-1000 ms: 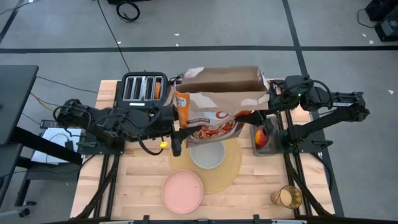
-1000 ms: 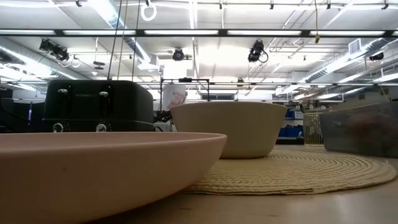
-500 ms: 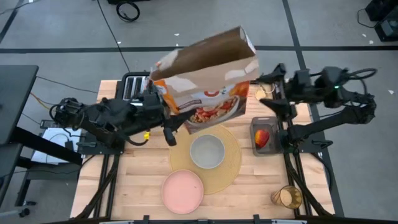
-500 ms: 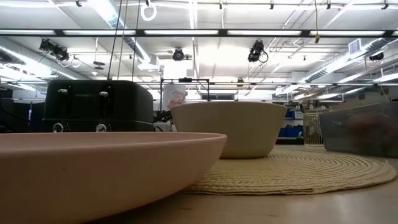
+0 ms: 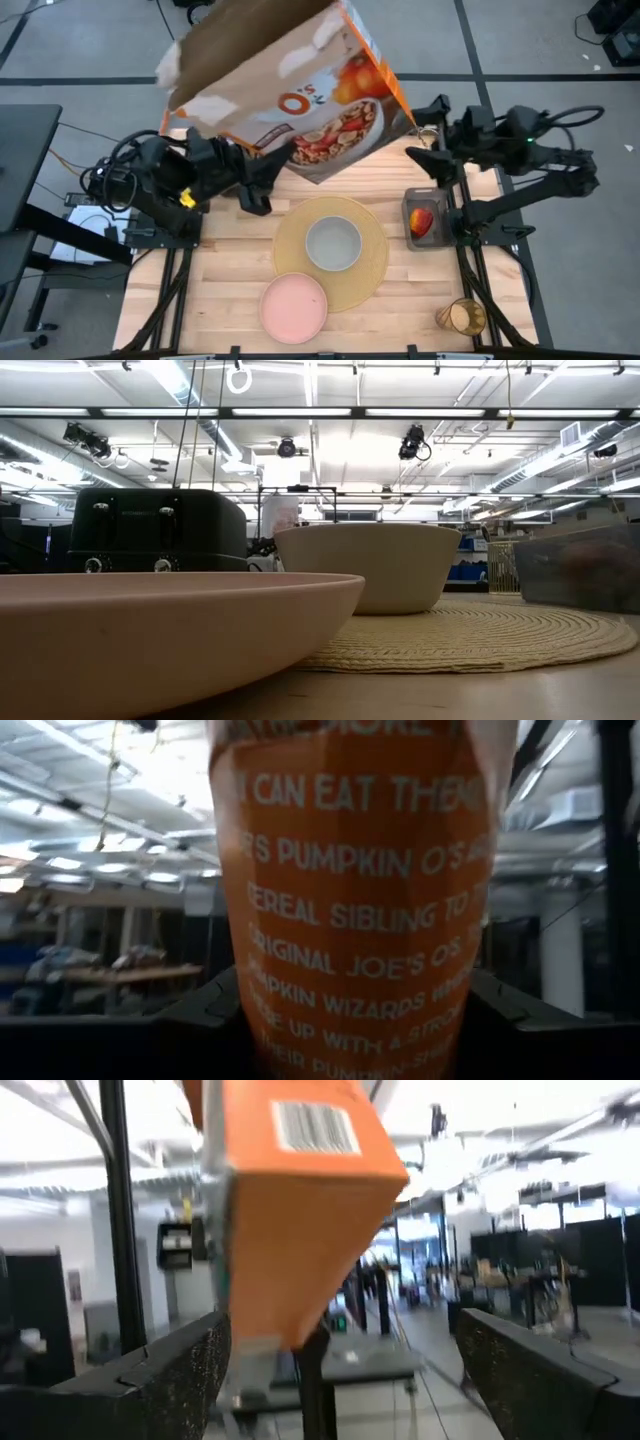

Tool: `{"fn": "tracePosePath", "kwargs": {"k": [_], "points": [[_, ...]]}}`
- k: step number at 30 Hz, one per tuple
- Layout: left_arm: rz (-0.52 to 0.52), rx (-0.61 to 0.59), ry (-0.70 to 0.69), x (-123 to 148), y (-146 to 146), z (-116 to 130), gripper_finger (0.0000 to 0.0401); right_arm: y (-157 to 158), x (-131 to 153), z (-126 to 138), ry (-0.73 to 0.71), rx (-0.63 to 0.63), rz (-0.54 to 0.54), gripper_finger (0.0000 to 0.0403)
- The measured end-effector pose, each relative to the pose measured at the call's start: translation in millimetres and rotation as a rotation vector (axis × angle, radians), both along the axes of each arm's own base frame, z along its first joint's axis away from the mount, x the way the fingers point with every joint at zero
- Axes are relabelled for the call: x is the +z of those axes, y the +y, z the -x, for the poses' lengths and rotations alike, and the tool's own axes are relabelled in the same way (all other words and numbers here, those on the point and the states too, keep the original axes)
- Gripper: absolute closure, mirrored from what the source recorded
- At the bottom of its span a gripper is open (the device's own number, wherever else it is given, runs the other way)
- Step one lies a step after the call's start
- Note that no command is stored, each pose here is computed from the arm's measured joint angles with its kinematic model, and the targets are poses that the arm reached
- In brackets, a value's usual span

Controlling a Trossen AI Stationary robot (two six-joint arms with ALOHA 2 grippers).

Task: Arrange a breakfast setting
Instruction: Pour the cereal from the orange cereal box into the gray bowl

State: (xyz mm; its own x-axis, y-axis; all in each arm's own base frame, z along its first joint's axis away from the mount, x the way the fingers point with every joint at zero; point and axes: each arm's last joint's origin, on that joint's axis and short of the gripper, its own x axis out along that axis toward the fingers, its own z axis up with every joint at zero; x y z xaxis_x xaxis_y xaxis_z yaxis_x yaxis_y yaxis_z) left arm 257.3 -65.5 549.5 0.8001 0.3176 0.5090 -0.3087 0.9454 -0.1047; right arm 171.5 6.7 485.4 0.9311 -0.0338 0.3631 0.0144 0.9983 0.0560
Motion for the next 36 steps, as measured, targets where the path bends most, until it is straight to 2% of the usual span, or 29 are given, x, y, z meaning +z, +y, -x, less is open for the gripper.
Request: {"fn": "tracePosePath", "kwargs": {"k": [5,10,14,18,25,31,36], "points": [[-0.034,-0.03,-0.016,0.8,3.0,-1.3,0.019,-0.8,0.8,-36.1,-0.123,0.097,-0.062,0.0009],[-0.036,-0.031,-0.02,1.1,3.5,-1.2,0.019,-1.7,1.5,-57.8,-0.248,0.214,-0.097,0.0008],[-0.045,-0.028,-0.015,0.8,3.3,-1.5,0.019,-3.6,-1.0,-68.9,-0.286,0.269,-0.101,0.0008],[-0.057,-0.018,-0.013,1.0,3.5,-1.3,0.019,-5.5,-3.3,-77.3,-0.324,0.262,-0.088,0.0008],[-0.005,-0.038,-0.025,-4.8,7.6,-14.6,0.0191,-6.1,-2.4,-84.7,-0.482,0.227,0.024,0.0008],[0.033,-0.029,-0.018,-11.7,15.8,-28.4,0.0191,-6.9,-3.0,-86.5,-0.497,0.213,0.038,0.0011],[0.036,-0.017,-0.013,-12.6,19.8,-30.3,0.0191,-12.2,-1.5,-83.5,-0.494,0.2,0.031,0.0029]]}}
